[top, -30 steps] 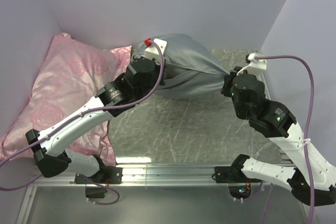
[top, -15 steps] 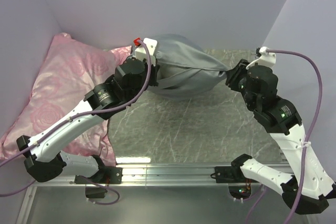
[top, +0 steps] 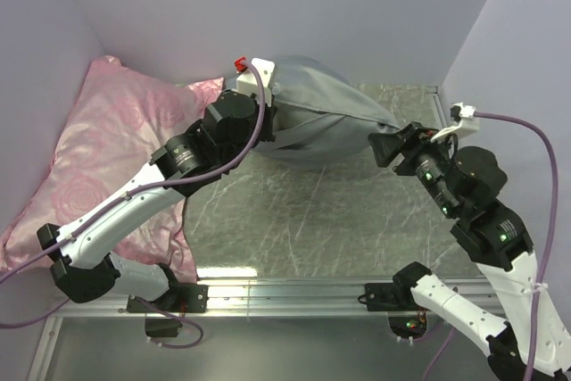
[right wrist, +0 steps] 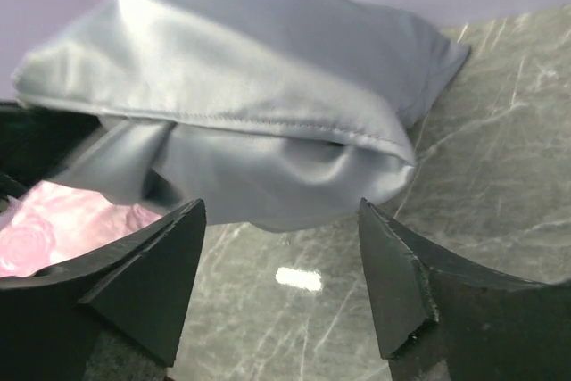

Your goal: Remove the pillowcase from the pillow

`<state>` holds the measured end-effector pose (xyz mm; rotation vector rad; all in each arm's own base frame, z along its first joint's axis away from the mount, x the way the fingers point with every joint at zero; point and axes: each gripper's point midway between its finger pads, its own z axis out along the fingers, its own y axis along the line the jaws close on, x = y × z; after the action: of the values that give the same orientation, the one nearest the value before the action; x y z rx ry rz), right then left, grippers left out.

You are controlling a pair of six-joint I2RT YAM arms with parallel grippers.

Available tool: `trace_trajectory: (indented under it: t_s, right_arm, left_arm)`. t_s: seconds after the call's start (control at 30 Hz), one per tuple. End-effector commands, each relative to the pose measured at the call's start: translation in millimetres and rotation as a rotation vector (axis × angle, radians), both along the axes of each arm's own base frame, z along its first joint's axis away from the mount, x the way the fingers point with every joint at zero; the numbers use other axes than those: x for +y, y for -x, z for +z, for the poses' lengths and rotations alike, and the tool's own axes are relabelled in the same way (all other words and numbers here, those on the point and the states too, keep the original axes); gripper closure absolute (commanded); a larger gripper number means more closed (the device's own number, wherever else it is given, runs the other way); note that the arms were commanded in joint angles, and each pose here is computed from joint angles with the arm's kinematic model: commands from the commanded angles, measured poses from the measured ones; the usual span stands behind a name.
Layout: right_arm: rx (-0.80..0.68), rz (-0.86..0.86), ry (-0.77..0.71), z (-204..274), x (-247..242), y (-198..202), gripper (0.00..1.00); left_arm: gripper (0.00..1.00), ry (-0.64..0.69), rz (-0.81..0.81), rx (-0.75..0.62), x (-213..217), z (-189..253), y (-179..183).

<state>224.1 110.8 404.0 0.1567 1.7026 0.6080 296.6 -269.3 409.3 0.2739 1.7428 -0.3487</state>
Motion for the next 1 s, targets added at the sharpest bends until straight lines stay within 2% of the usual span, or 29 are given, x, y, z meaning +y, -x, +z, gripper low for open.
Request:
trace_trajectory:
  t_s: [0.0,0.13,0.23,0.33,0.37,0.47,0.6,0.77,0.87,0.97]
  right_arm:
    - [-0.009,0.055,-0.002,-5.7,18.3,-14.0,0.23]
    - [-0.005,0.05,0.022,-6.8,23.4,-26.4,0.21]
    - [-0.024,0.067,0.008,-1.7,28.7,-29.2,0.24]
    - [-0.035,0.052,-0.011,-0.5,24.8,-26.6,0.56]
    - [-0.036,0.041,-0.013,0.3,22.1,-25.5,0.74]
    - [-0.028,-0.01,-0.011,1.4,9.7,-21.2,0.96]
    - [-0.019,-0.091,-0.002,1.7,-13.2,-9.8,0.98]
    - [0.034,-0.279,0.058,-5.2,-49.2,-15.2,1.0]
    - [0.053,-0.366,0.086,-6.3,-65.3,-22.2,1.0]
    - [0.115,-0.461,0.141,-19.2,-78.6,-48.5,1.0]
  left_arm:
    - [1.0,0.138,0.023,-0.075,4.4,46.8,-0.8]
    - [1.0,0.136,0.021,-0.075,3.9,46.5,-0.9]
    - [0.99,0.136,0.02,-0.076,4.1,47.5,-0.6]
    - [1.0,0.13,0.025,-0.077,5.1,47.6,-1.2]
    - [1.0,0.127,0.028,-0.077,5.3,47.0,-1.7]
    - [1.0,0.124,0.042,-0.078,7.6,47.5,-2.6]
    - [1.0,0.106,0.081,-0.075,14.9,47.5,-6.6]
    - [1.0,0.13,0.093,-0.091,26.0,61.2,-4.1]
    - [1.0,0.126,0.094,-0.087,32.5,62.9,-1.2]
    - [1.0,0.138,0.067,-0.073,36.3,60.6,7.8]
